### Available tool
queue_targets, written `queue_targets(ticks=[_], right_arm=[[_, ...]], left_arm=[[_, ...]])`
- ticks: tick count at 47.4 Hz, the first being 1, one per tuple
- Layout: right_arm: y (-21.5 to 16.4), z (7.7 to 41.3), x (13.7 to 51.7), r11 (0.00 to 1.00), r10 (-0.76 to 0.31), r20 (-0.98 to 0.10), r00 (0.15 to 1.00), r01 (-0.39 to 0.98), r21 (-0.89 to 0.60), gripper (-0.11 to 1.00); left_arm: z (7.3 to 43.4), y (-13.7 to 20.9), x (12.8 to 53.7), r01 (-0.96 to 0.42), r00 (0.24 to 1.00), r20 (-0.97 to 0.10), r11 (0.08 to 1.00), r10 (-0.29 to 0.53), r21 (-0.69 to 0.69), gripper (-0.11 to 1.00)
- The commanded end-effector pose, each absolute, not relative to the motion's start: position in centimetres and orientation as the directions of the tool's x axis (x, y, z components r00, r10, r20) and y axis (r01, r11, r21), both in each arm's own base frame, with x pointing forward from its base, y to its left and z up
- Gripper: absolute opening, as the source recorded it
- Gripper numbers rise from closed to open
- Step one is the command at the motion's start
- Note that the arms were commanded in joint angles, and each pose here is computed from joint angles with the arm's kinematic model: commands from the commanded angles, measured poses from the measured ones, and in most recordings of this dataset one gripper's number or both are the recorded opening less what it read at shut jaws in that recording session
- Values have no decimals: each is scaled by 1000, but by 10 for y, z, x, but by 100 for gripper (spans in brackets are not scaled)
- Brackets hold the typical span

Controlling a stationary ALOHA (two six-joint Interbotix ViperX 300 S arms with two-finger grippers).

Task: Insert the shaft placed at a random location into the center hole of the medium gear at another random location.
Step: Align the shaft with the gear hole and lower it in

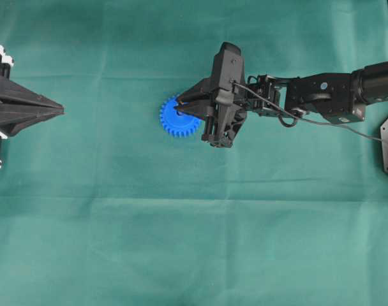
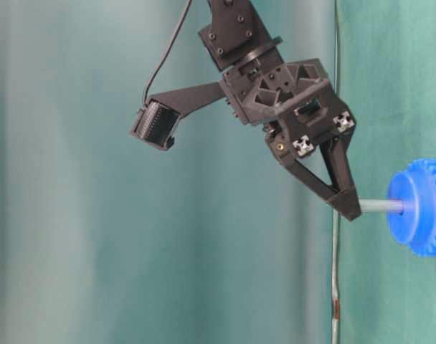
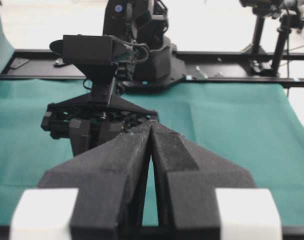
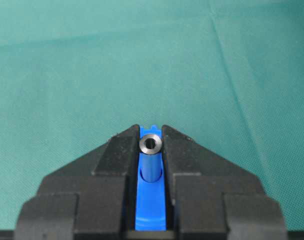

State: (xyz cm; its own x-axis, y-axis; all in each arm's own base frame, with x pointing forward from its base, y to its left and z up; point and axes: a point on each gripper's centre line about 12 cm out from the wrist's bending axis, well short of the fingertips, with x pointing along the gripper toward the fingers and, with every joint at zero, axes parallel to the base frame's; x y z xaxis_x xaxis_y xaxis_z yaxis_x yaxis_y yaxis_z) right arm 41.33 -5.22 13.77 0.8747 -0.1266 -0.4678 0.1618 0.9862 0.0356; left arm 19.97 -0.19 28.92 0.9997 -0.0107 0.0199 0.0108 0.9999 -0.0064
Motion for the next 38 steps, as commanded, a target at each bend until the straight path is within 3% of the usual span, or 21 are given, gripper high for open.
queue_targets(ticks=[1, 38], right_arm=[[-52, 146, 417, 986, -128, -438, 890, 163, 44, 13], [-46, 125, 423, 987, -114, -476, 872, 152, 43, 13]], left_arm=[[296, -2, 202, 13, 999, 37, 1000, -13, -3, 0], [295, -2, 202, 13, 999, 31, 1000, -13, -3, 0]])
